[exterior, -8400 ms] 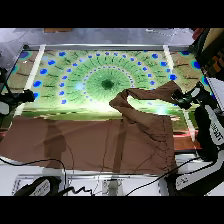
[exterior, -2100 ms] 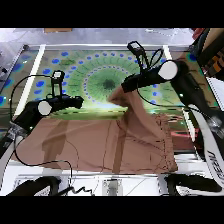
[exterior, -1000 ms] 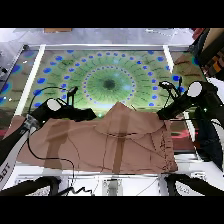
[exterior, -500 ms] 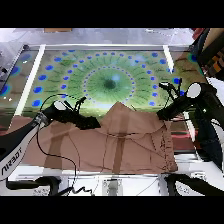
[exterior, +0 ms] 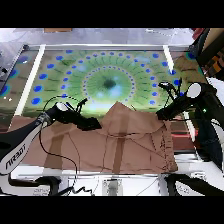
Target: Fold the clothes and pants, and hang the long-sleeved shirts on hangers.
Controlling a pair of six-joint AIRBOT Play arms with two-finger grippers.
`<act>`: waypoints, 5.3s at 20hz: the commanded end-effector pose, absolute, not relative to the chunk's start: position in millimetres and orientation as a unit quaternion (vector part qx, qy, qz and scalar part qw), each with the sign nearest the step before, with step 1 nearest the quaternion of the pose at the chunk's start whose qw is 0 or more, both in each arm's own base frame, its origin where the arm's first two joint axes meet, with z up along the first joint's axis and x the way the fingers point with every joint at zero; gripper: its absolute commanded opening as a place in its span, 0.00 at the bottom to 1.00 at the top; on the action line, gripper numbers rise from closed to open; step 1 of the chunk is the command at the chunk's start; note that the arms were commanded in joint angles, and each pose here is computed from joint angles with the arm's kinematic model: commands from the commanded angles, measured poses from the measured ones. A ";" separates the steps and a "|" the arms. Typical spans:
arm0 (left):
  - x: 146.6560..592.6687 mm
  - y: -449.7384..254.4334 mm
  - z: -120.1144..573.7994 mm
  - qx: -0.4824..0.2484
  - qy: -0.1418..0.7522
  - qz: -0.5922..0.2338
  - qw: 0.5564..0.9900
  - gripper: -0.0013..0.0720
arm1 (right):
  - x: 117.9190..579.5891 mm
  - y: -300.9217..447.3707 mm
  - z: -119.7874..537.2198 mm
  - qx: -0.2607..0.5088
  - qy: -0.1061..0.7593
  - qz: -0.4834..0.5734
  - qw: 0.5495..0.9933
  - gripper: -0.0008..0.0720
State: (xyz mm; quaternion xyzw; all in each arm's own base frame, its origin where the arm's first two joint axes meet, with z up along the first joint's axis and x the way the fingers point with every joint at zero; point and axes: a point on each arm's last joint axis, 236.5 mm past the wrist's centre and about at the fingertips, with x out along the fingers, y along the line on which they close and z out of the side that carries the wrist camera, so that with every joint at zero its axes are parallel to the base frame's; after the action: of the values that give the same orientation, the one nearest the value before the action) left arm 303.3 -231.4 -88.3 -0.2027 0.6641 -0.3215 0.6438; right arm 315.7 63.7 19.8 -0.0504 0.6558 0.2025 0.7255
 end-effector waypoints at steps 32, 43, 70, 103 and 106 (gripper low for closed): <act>485.9 -12.3 107.9 -0.152 0.360 -0.227 0.892 0.04 | 483.3 20.3 82.8 -0.033 0.356 0.071 0.931 0.58; 497.4 120.1 258.0 -0.062 0.113 -0.004 0.992 0.04 | 370.3 -108.8 -11.0 0.111 0.594 -0.032 0.796 0.57; 458.6 178.7 184.1 0.217 0.301 0.052 0.927 0.04 | 355.8 -35.8 -102.3 0.314 0.618 0.116 0.711 0.78; 383.8 206.3 -26.3 0.018 0.544 0.057 0.837 0.03 | 418.9 -108.3 -55.6 0.250 0.498 0.079 0.826 0.04; 391.5 231.9 -31.4 0.021 0.523 0.087 0.848 0.03 | 419.2 -108.2 -55.6 0.250 0.498 0.079 0.827 0.04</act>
State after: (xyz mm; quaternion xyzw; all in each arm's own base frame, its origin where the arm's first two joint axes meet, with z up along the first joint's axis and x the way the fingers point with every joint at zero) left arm 402.9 212.0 -11.4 0.0250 0.5101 0.0707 0.8569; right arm 420.6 -106.3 -54.4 0.2533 0.4946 0.0825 0.8273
